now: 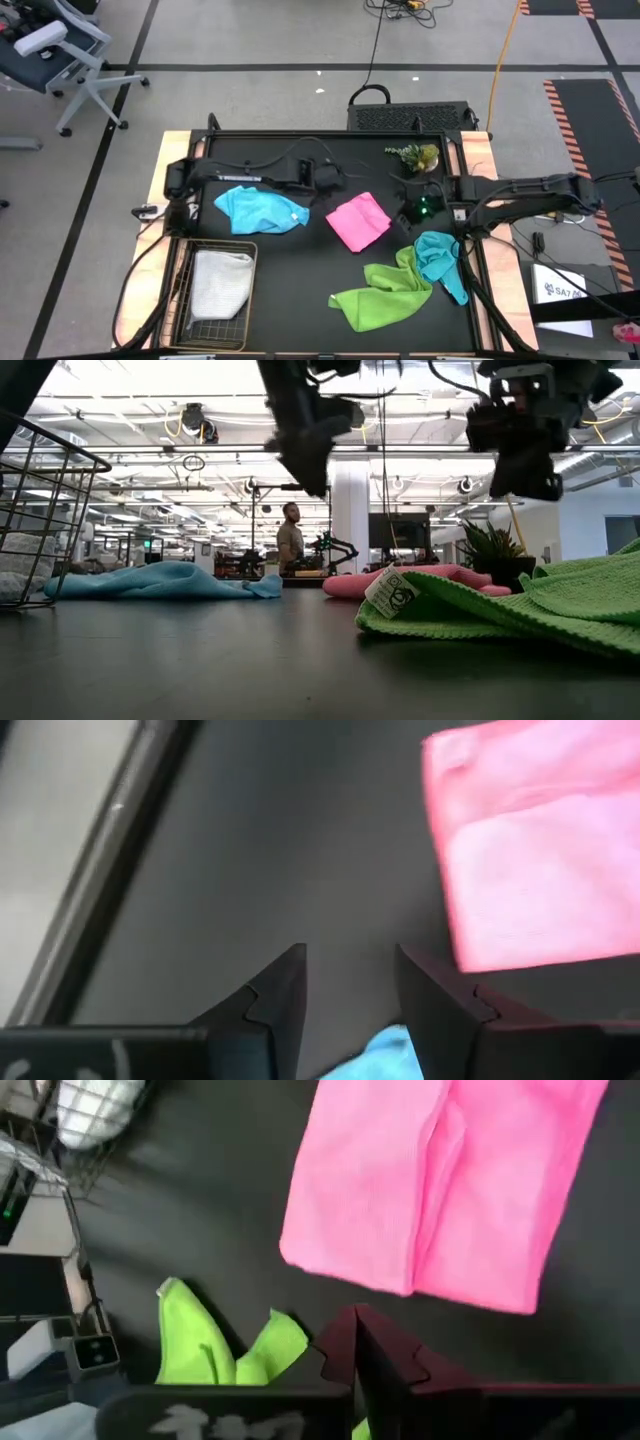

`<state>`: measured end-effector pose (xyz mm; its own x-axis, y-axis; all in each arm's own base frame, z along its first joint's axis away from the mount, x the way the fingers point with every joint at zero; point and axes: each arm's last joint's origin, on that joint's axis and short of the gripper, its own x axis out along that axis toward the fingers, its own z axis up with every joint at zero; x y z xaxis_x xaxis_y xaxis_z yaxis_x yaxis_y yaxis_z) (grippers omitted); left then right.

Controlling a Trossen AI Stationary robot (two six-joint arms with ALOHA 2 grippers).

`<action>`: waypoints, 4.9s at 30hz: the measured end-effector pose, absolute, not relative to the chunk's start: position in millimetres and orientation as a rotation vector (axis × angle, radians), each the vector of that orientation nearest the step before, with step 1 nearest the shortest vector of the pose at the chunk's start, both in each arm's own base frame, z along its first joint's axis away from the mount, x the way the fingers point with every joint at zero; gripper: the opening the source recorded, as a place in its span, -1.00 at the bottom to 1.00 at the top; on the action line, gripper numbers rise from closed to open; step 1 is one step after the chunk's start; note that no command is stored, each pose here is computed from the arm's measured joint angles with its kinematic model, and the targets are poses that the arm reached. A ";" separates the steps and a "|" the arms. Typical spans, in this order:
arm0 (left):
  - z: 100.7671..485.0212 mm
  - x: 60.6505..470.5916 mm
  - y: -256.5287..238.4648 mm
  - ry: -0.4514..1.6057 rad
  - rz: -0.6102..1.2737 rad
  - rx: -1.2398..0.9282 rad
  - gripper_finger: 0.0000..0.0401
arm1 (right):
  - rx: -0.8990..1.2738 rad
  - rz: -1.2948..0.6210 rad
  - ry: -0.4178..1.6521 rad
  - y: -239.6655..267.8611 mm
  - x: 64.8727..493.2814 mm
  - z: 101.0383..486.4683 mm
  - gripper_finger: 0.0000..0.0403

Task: Fold microfiber towels
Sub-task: Fold the pink microfiber cloth, then put the folded pink microfiber cloth into the wire basket

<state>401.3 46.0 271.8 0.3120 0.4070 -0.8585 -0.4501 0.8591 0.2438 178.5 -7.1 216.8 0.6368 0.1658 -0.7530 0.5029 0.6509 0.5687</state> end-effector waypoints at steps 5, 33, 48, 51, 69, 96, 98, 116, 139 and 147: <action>285.2 381.3 47.9 1.160 0.694 -0.045 -0.23 | 0.923 -0.198 0.852 0.9 177.2 185.9 -0.91; 294.4 378.5 46.0 1.107 0.717 -0.061 -0.23 | 1.224 -0.241 0.718 -11.0 181.5 110.4 -0.22; 294.4 378.5 46.2 1.108 0.715 -0.061 -0.23 | 1.205 -0.259 0.631 -16.8 197.4 113.2 -0.52; 294.4 378.6 46.2 1.108 0.714 -0.061 -0.23 | 1.173 -0.229 0.603 -17.3 202.4 120.9 -0.75; 294.4 378.5 46.3 1.109 0.714 -0.054 -0.23 | 1.047 -0.311 0.664 -19.8 204.5 140.5 -1.00; 294.5 379.1 46.4 1.106 0.710 -0.046 -0.23 | 0.661 -0.759 0.987 -25.1 153.2 169.9 -1.00; 294.4 379.2 46.3 1.107 0.705 -0.051 -0.23 | 0.636 -0.768 0.990 -26.1 152.6 169.8 -1.00; 294.1 379.5 45.4 1.115 0.682 -0.056 -0.23 | 0.457 -0.749 1.022 -36.0 151.0 170.4 -0.83; 258.4 445.1 -7.5 0.965 0.091 0.710 -0.23 | 0.494 -0.545 0.696 -35.7 165.0 239.1 -0.16; 214.8 478.3 -22.0 0.880 0.010 0.921 -0.23 | 0.508 -0.533 0.626 -34.4 158.1 253.9 -0.16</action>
<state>478.3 -22.0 214.8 0.6622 0.3608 -0.6568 0.3462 0.6301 0.6951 158.1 -34.4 253.9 0.6874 -0.3069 -0.6582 0.6010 0.7492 0.2785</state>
